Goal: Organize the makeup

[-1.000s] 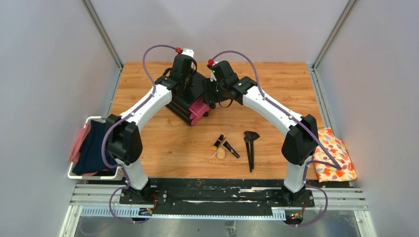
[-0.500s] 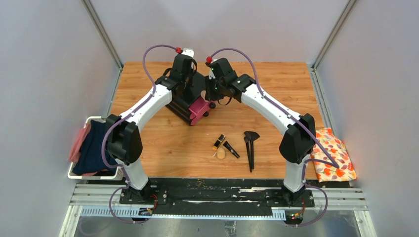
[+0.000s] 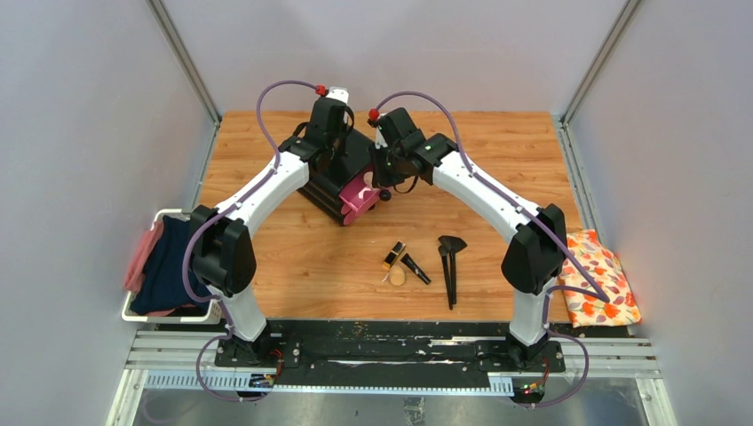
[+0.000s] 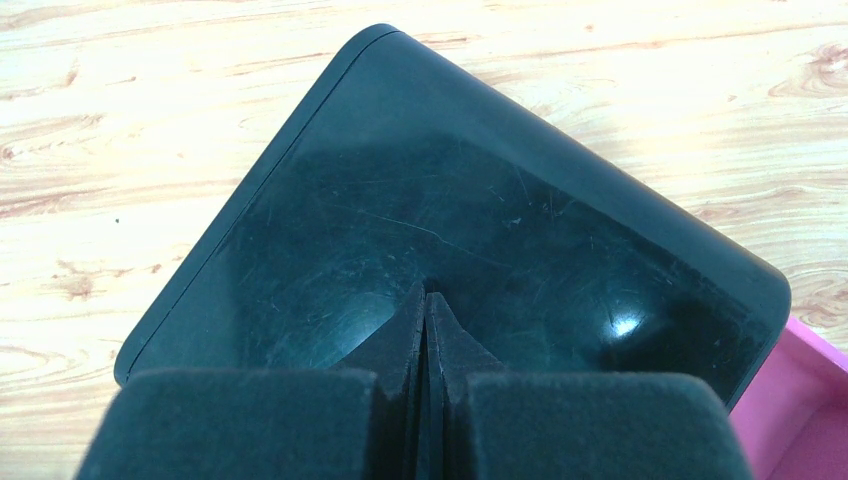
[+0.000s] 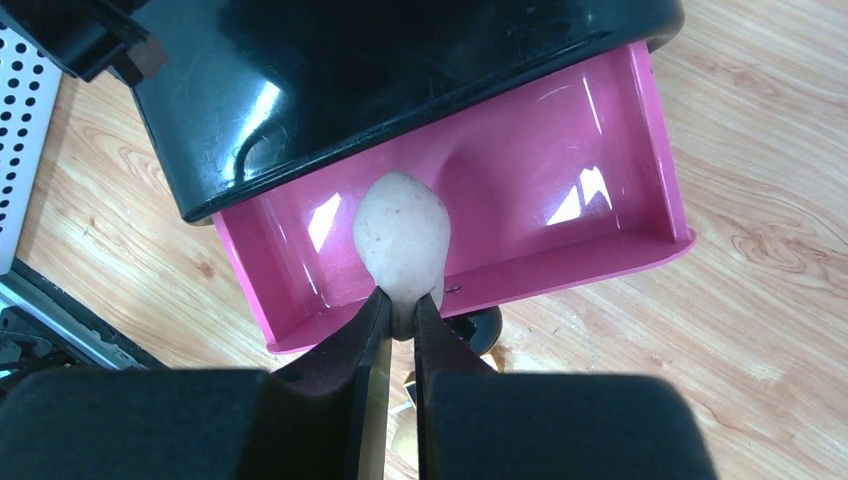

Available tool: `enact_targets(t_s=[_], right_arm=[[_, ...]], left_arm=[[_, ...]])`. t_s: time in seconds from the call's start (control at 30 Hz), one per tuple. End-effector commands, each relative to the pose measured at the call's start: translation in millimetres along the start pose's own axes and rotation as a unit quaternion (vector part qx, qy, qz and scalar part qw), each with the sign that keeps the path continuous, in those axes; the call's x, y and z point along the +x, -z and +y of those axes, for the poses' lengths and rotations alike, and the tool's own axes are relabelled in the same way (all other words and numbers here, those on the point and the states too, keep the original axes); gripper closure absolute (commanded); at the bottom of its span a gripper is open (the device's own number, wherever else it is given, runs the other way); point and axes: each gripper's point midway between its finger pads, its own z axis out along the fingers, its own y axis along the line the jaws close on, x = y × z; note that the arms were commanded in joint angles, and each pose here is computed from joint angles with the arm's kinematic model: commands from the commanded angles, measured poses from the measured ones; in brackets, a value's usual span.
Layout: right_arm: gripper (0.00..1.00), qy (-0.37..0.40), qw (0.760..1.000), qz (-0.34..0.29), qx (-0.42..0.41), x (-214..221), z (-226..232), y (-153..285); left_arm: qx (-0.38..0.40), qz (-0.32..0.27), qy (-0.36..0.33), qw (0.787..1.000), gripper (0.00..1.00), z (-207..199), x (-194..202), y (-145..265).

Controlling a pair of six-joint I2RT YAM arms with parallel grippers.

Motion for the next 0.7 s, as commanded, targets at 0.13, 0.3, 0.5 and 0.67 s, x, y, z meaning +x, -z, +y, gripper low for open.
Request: enact_targets(t_s=[0.13, 0.3, 0.5, 0.67], right_arm=[[0.73, 0.013, 0.999, 0.038, -0.003, 14.3, 7.0, -12.6], [0.43, 0.013, 1.000, 0.020, 0.012, 2.4, 3.9, -12.3], [0.40, 0.017, 0.999, -0.035, 0.005, -24.0, 9.8, 10.1], [0.39, 0.023, 0.997, -0.078, 0.006, -38.4, 10.1, 35.9]], left_arm=[[-0.011, 0.076, -0.029, 0.997, 1.00, 8.3, 48.2, -1.7], [-0.011, 0.075, -0.030, 0.997, 1.00, 8.5, 47.1, -1.6], [-0.011, 0.074, -0.030, 0.997, 1.00, 8.3, 46.2, -1.6], [-0.010, 0.075, -0.030, 0.997, 1.00, 7.8, 46.6, -2.0]])
